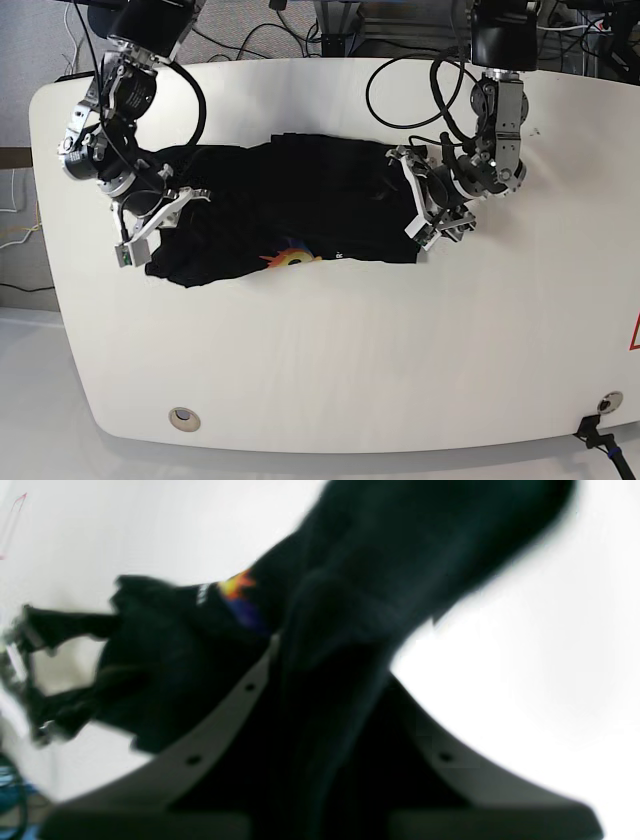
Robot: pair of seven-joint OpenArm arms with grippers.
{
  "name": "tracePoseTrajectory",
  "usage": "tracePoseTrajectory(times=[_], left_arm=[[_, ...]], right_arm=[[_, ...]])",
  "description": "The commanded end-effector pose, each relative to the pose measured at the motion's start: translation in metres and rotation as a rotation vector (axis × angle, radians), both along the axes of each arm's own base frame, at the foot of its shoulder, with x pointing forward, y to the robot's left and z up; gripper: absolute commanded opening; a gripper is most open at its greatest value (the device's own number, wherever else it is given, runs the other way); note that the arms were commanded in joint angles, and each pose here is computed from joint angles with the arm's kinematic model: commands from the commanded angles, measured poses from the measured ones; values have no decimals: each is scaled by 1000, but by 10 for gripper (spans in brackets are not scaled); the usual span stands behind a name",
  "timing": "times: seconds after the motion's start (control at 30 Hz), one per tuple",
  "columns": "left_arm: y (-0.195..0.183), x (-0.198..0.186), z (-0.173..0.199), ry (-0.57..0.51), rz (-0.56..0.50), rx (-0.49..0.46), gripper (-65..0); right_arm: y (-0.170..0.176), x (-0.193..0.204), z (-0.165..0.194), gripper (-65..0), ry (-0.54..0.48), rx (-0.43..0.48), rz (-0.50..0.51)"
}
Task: Fold the T-shirt properly
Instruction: 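Grasp the shirt's other end with the right gripper and fold toward the left gripper, then lift the bundled shirt with both grippers and rotate it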
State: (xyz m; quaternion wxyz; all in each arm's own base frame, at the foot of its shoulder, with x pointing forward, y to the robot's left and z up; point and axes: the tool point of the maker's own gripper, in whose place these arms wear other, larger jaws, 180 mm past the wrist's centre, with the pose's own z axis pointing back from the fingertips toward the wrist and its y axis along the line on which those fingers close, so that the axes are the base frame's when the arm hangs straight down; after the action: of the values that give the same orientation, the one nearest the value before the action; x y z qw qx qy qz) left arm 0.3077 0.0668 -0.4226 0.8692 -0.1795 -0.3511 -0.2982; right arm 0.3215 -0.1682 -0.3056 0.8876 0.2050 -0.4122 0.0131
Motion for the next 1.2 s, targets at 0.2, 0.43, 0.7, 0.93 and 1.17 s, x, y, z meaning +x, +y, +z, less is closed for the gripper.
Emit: tracePoseTrajectory(times=[0.2, 0.43, 0.7, 0.93, 1.17], left_arm=[[-8, -9, -10, 56, -14, 34, -137], [-27, -13, -10, 83, -21, 8, -137], [-42, -12, -6, 80, -23, -27, -137], [-42, -7, 5, 50, -26, -21, -137], [-31, 5, 50, -78, -29, 39, -136]], right_arm=[[113, -21, 12, -650, -28, 297, 167], [174, -29, 21, -650, -22, 396, 272], [204, -29, 17, -650, -12, 447, 326], [206, -26, 7, -650, 17, 460, 324], [206, -22, 5, -606, 20, 469, 314]])
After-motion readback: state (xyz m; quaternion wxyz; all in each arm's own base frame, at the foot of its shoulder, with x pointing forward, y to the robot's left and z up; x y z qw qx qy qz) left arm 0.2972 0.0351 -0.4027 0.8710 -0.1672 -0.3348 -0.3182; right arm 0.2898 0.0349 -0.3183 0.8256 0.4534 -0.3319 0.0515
